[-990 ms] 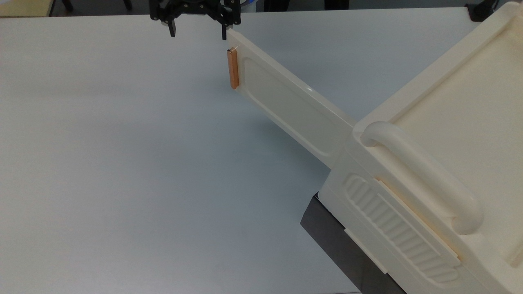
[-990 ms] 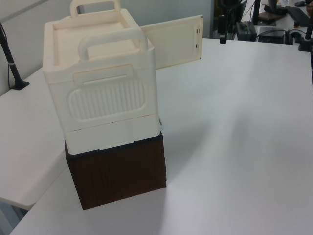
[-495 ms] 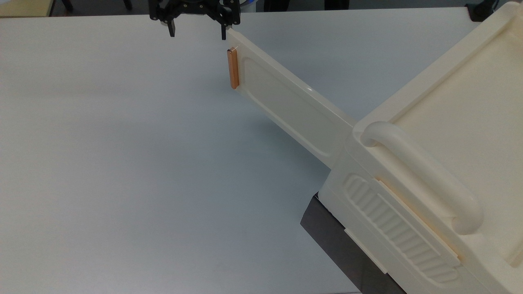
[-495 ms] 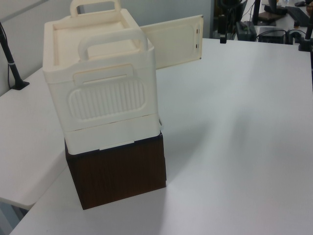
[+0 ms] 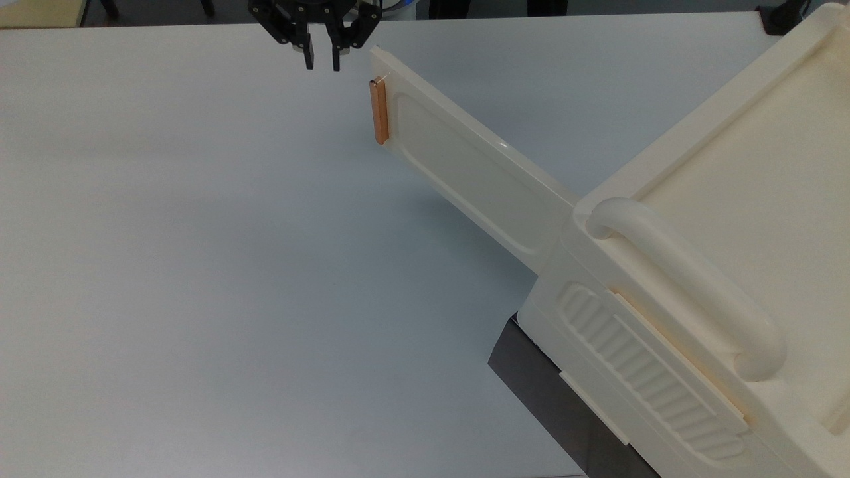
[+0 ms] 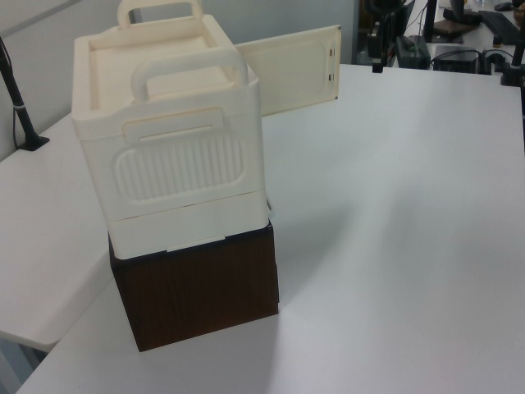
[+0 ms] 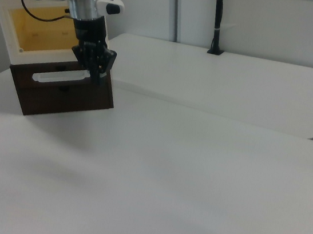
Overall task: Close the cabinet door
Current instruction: 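Move the gripper down and toward the outer edge of the open door, then push the door's outer edge with the gripper, swinging it toward the cabinet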
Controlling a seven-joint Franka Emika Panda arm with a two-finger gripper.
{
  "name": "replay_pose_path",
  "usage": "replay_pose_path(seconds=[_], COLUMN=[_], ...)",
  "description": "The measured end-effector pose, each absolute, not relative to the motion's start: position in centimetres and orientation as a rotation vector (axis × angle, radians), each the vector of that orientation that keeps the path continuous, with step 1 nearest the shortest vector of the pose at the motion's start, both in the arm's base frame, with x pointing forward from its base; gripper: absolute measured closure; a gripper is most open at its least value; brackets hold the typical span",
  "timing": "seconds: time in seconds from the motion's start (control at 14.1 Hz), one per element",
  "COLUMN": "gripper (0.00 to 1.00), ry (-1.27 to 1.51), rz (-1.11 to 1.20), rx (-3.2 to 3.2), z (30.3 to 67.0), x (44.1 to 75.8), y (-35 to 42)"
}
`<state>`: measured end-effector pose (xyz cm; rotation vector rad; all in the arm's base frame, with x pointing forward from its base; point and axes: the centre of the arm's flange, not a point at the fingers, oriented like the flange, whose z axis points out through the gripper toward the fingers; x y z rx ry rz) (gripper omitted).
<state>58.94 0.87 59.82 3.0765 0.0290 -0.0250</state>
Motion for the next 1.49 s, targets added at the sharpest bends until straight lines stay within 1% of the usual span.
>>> replay_pose_path(seconds=[0.07,0.14,0.21,0.71,0.99,1.34,1.49], gripper=[0.83,0.94,0.99,0.99,0.99,0.99,0.99], ry=[0.029,0.029,0.028,-0.001,-0.065,-0.079,-0.108], rz=[-0.025,-0.025,-0.025,-0.019,0.046,0.336,0.545], rx=[3.077,3.077,3.077,3.077,3.075,3.065,3.107], z=[59.8,59.8,59.8,60.1,61.8,63.4,64.0], x=[58.9,58.9,58.9,58.9,59.0,61.0,62.6], y=[0.9,0.9,0.8,-0.3,-2.7,-3.3,-3.2])
